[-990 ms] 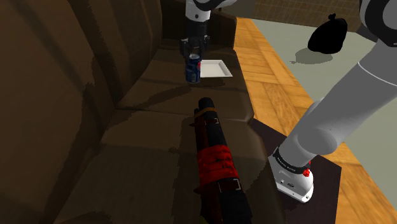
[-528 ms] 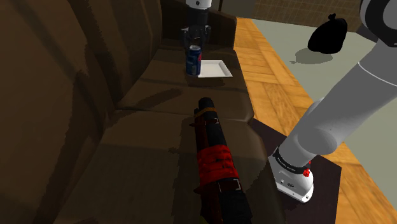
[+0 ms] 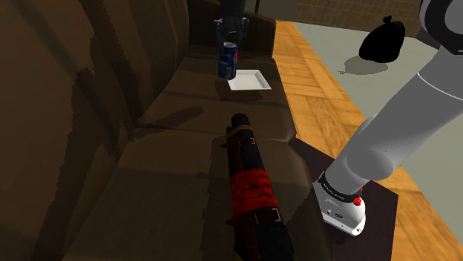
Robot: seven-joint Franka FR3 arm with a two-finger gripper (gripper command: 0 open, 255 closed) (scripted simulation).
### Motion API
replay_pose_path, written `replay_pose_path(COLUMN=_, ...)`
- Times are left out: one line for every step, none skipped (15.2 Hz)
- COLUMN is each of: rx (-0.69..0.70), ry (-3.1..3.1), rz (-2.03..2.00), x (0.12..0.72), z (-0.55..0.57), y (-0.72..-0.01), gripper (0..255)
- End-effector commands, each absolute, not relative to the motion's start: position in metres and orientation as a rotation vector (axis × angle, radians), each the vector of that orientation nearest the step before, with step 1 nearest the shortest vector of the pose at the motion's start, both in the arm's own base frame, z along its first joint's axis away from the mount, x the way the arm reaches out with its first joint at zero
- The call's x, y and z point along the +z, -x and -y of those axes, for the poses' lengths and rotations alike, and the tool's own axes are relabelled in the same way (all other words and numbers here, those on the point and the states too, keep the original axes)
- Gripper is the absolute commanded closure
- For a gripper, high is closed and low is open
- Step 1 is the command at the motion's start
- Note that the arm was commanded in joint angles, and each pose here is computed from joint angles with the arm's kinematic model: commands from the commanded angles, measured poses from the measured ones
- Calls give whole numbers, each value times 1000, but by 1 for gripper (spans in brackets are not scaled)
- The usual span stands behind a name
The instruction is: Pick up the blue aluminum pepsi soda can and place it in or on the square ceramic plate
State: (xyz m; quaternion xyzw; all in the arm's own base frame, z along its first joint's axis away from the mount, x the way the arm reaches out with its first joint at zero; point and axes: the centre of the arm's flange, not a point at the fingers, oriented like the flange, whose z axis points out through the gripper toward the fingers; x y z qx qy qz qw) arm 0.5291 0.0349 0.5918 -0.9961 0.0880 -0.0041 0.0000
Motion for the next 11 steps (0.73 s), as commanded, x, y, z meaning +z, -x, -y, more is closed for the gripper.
replay_pose_path(rx=-13, ry=3129, rz=-277, x=598, z=-15, y=-530, gripper=255)
replay_pose_path(rx=-13, ry=3129, rz=-277, x=601, z=-2, y=-530, gripper=255)
replay_pose_path(rx=-13, ry=3129, rz=-277, x=604, z=11, y=-530, gripper=255)
replay_pose_path(rx=-13, ry=3129, rz=-277, x=607, z=24, y=-530, gripper=255)
replay_pose_path(rx=-13, ry=3129, rz=-277, x=610, z=36, y=-530, gripper=255)
replay_pose_path(rx=-13, ry=3129, rz=-277, x=613, z=49, y=-531, gripper=255)
replay_pose_path(rx=-13, ry=3129, rz=-277, x=615, z=62, y=-531, gripper=255)
replay_pose_path(rx=-13, ry=3129, rz=-277, x=618, z=75, y=-531, gripper=255)
replay_pose_path(rx=-13, ry=3129, rz=-277, x=621, z=88, y=-531, gripper=255)
replay_pose_path(rx=-13, ry=3129, rz=-277, x=624, z=101, y=-531, gripper=255)
replay_pose_path(rx=-13, ry=3129, rz=-277, x=627, z=114, y=-531, gripper=255)
